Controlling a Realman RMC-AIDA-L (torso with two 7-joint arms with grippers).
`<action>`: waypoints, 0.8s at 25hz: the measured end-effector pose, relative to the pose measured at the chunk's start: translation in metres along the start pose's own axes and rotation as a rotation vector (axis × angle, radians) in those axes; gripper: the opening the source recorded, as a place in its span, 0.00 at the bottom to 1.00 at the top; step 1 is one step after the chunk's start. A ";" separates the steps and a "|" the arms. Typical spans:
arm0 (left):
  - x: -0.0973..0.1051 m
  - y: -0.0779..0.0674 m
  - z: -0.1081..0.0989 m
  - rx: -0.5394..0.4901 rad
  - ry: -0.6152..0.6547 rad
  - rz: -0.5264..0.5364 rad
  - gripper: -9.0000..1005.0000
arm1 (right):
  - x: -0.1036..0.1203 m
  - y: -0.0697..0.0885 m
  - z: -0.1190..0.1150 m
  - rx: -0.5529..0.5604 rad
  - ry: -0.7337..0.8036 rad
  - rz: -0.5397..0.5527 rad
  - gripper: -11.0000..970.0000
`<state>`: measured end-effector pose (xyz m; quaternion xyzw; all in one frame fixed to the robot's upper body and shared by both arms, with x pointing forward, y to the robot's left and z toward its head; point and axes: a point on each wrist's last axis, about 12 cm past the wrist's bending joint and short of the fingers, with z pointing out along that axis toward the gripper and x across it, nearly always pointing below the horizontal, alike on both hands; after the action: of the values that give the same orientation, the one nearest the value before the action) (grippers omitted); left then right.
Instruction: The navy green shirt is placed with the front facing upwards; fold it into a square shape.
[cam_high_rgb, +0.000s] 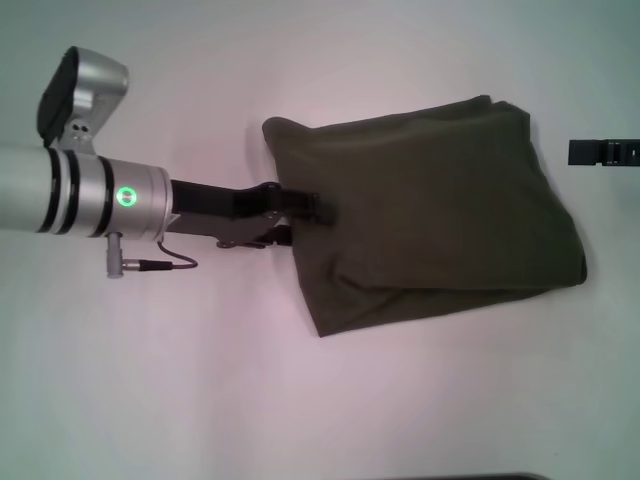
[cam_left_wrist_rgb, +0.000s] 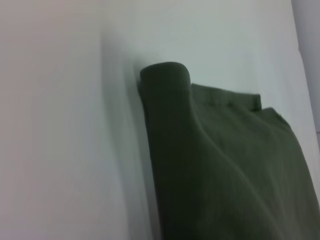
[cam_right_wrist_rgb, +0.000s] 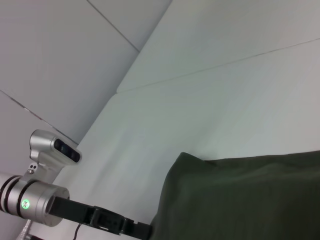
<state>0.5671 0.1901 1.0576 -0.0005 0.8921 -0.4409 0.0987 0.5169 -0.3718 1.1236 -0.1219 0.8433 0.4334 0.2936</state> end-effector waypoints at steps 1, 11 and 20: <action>0.000 -0.001 0.002 -0.002 0.005 0.001 0.69 | 0.000 0.000 0.000 0.000 0.001 -0.001 0.87; -0.004 -0.005 0.000 -0.016 0.024 0.031 0.66 | 0.001 0.000 -0.001 -0.004 0.002 0.003 0.87; -0.004 -0.008 0.003 -0.013 0.030 0.039 0.24 | 0.001 0.001 0.000 -0.006 0.005 0.002 0.87</action>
<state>0.5710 0.1830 1.0628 0.0228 0.8961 -0.4332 0.0939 0.5161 -0.3717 1.1237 -0.1228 0.8429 0.4359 0.2907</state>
